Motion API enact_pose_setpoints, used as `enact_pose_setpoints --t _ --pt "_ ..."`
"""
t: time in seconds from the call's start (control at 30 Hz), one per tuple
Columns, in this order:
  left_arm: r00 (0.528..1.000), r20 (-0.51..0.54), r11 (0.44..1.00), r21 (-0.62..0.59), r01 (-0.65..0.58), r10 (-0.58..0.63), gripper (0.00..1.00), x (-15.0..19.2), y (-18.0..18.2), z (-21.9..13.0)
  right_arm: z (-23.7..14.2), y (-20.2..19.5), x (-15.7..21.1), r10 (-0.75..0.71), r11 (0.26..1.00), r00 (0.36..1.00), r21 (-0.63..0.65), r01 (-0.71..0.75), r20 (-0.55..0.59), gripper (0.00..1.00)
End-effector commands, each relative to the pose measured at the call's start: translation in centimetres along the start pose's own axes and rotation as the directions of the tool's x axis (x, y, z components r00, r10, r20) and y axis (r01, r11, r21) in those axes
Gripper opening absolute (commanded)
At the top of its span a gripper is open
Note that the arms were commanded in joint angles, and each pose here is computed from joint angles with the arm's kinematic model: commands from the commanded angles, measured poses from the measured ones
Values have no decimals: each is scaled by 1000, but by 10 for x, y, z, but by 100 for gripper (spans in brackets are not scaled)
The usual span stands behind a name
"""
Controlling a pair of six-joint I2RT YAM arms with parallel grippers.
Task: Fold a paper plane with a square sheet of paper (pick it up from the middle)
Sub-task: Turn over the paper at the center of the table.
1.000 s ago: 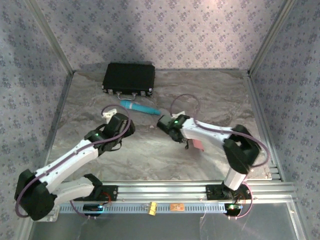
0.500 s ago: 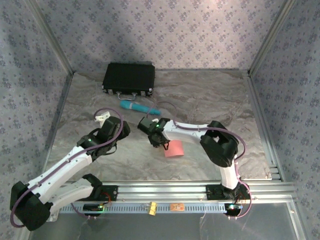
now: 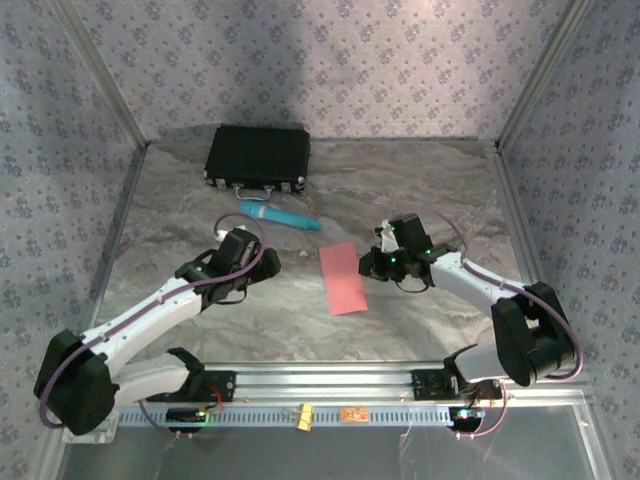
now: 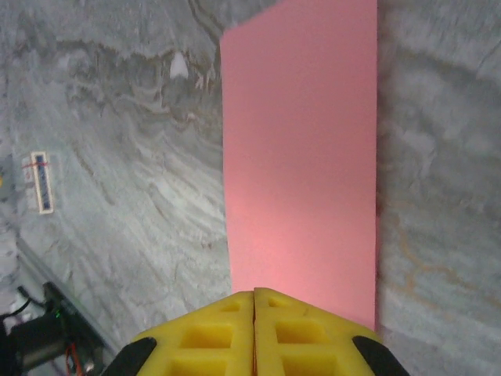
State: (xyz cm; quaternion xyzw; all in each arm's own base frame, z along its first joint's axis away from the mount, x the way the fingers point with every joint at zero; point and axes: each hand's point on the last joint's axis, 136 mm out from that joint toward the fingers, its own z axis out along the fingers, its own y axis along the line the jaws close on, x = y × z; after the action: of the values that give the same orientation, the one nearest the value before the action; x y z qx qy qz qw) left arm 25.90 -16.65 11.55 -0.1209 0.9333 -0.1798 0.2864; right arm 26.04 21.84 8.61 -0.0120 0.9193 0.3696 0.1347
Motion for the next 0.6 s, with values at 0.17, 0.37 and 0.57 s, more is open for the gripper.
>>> enact_pose_setpoints --t 0.17,0.37,0.57 --pt "996 -92 988 152 25 -11 77 8 -38 19 20 -4 15 65 988 994 -136 -76 -84 7" --pt "988 -152 977 211 32 1 78 16 -54 29 32 -16 21 62 989 990 -128 -78 -123 8" --pt "980 -200 974 219 52 -8 78 24 -59 37 43 -40 33 118 988 982 -85 -132 -150 8"
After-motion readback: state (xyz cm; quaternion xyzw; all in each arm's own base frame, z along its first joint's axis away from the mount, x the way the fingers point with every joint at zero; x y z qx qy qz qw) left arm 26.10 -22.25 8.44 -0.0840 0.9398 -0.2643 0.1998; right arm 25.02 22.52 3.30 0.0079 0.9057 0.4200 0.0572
